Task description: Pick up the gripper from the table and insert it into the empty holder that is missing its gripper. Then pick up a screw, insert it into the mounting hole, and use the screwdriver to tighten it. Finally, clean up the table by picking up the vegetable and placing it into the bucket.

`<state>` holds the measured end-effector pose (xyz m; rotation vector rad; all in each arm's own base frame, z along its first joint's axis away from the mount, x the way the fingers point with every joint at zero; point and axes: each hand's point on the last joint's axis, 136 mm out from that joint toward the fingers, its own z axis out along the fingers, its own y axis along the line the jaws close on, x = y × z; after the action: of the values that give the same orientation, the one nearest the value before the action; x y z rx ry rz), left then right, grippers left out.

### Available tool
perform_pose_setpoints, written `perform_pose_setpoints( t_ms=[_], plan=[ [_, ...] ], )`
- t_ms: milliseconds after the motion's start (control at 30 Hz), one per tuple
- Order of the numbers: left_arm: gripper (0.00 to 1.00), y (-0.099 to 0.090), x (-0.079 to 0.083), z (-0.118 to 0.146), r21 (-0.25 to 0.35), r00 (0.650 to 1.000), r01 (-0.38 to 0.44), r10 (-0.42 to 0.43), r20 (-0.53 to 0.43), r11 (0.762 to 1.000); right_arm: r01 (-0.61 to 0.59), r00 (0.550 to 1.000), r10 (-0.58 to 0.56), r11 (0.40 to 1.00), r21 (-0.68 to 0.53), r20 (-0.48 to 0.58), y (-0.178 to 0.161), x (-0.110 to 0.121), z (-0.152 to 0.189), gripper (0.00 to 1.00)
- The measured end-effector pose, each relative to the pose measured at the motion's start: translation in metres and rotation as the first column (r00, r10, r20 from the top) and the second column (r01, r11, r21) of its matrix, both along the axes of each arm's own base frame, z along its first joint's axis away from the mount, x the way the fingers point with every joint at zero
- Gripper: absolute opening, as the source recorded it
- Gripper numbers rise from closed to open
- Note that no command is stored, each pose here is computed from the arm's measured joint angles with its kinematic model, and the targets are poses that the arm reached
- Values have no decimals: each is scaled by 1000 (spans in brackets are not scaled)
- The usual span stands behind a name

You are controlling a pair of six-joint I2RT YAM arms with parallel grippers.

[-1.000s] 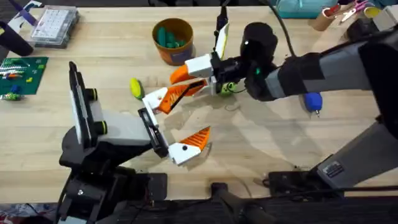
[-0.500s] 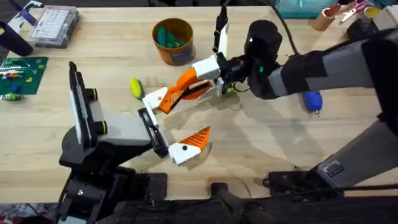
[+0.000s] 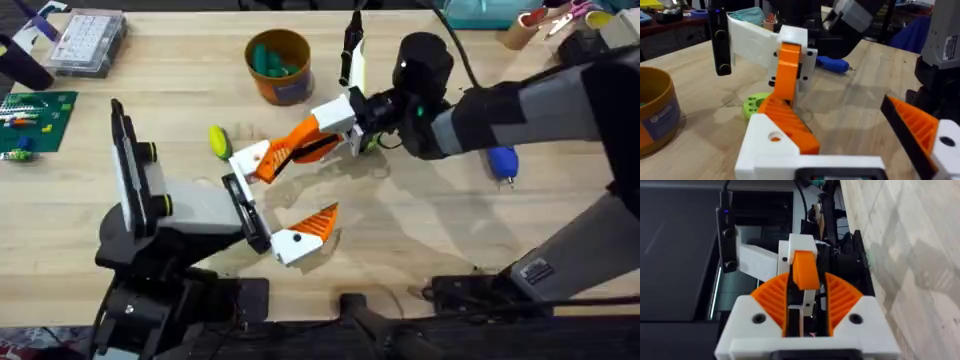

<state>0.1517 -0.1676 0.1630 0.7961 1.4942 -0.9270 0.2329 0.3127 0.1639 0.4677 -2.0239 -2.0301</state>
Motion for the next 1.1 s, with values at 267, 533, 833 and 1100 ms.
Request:
perform_pose_setpoints(
  t_ms=[267, 533, 833, 1100],
  plan=[
    [986, 0, 0, 0, 0, 1000, 0, 0, -1, 1000, -20, 1000, 20, 1000, 3, 6, 5, -6, 1, 33],
    [986, 0, 0, 0, 0, 1000, -1, 1, -1, 1000, -16, 1000, 16, 1000, 2, 5, 6, -6, 1, 16],
    [986, 2, 4, 0, 1, 1000, -23, 23, -1, 1000, 39, 999, -39, 999, -1, 9, 11, 0, 0, 15],
    [986, 1, 1, 0, 0, 1000, -8, 8, -1, 1000, 162, 986, -162, 987, 10, 27, 2, -11, 1, 14]
  ],
)
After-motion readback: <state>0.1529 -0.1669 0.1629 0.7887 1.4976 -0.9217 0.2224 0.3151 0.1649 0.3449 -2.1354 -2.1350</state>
